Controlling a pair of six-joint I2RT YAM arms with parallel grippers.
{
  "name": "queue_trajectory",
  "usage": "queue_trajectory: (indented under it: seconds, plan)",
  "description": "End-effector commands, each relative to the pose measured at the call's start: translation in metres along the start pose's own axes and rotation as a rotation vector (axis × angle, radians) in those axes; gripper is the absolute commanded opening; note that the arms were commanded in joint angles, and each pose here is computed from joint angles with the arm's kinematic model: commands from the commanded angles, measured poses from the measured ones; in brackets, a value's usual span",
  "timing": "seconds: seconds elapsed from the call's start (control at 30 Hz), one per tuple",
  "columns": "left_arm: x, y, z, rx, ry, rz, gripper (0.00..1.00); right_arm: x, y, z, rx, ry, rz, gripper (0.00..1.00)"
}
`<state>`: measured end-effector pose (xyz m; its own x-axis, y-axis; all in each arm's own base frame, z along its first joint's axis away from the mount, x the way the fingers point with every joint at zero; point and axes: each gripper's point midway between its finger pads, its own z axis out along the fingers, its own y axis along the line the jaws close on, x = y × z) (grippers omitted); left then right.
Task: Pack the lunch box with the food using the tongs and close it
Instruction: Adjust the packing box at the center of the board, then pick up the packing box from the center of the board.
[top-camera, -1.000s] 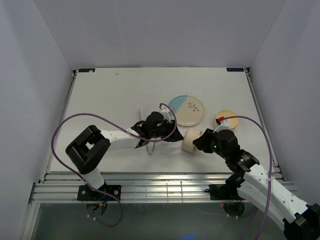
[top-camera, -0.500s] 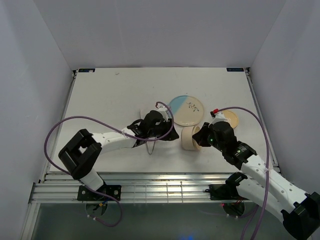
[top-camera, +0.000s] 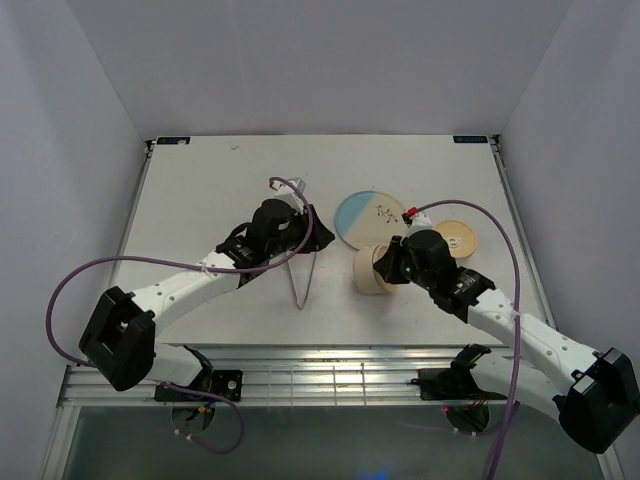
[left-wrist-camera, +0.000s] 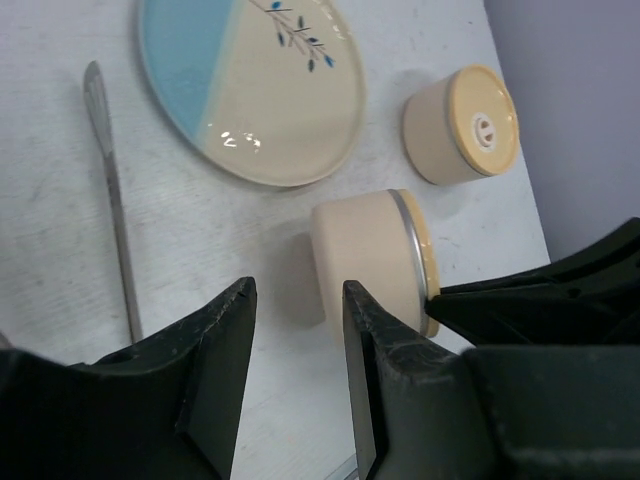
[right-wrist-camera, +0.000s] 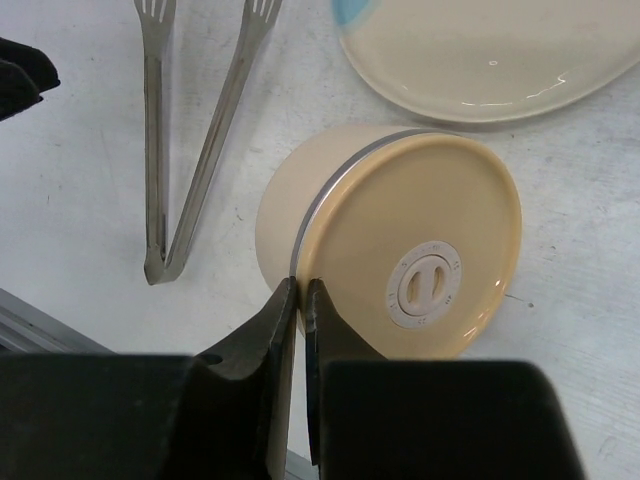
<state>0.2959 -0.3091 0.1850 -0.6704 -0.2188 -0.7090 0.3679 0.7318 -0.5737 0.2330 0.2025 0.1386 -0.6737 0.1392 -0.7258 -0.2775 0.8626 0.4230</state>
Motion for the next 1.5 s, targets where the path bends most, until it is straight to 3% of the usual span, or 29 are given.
queue_trajectory:
  seconds: [0.0, 0.43, 0.67, 0.73, 0.87, 1.0, 1.1, 1.2, 1.27, 1.3, 1.37, 1.4, 1.47]
  plan:
    - [-0.003, 0.009, -0.013, -0.012, -0.005, -0.025, 0.50, 0.003, 0.003, 0.003, 0.024, 0.024, -0.053, 0.08]
    - [-0.015, 0.019, -0.032, -0.012, -0.035, -0.042, 0.51, 0.048, 0.011, 0.014, 0.157, 0.258, -0.276, 0.08]
    - [-0.016, 0.024, -0.037, -0.017, -0.038, -0.049, 0.51, 0.059, 0.013, 0.014, 0.151, 0.281, -0.308, 0.17]
    - [-0.018, 0.023, -0.037, -0.013, -0.041, -0.046, 0.52, 0.054, 0.015, 0.012, 0.145, 0.264, -0.303, 0.18]
    - [-0.022, 0.021, -0.037, -0.004, -0.045, -0.033, 0.52, 0.041, 0.014, 0.005, 0.174, 0.224, -0.300, 0.47]
    - [-0.035, 0.005, -0.031, 0.042, -0.040, 0.004, 0.52, 0.006, 0.020, -0.009, 0.182, 0.106, -0.266, 0.60]
    - [-0.051, -0.014, -0.020, 0.088, -0.017, 0.032, 0.54, -0.035, 0.017, -0.026, 0.217, -0.001, -0.218, 0.65]
    - [-0.072, -0.041, -0.007, 0.125, -0.020, 0.081, 0.54, -0.074, -0.029, -0.039, 0.350, -0.092, -0.105, 0.66]
    - [-0.058, -0.049, 0.019, 0.125, 0.048, 0.114, 0.57, -0.093, -0.066, -0.052, 0.406, -0.137, -0.005, 0.67]
    - [-0.074, -0.066, 0.025, 0.151, 0.026, 0.140, 0.58, -0.099, -0.076, -0.057, 0.423, -0.156, 0.022, 0.67]
    - [-0.053, -0.069, 0.057, 0.145, 0.106, 0.153, 0.59, -0.113, -0.108, -0.073, 0.489, -0.212, 0.091, 0.67]
    - [-0.068, -0.088, 0.063, 0.182, 0.088, 0.166, 0.61, -0.117, -0.118, -0.076, 0.510, -0.232, 0.106, 0.68]
    - [-0.044, -0.088, 0.093, 0.179, 0.166, 0.176, 0.63, -0.120, -0.147, -0.084, 0.548, -0.242, 0.175, 0.70]
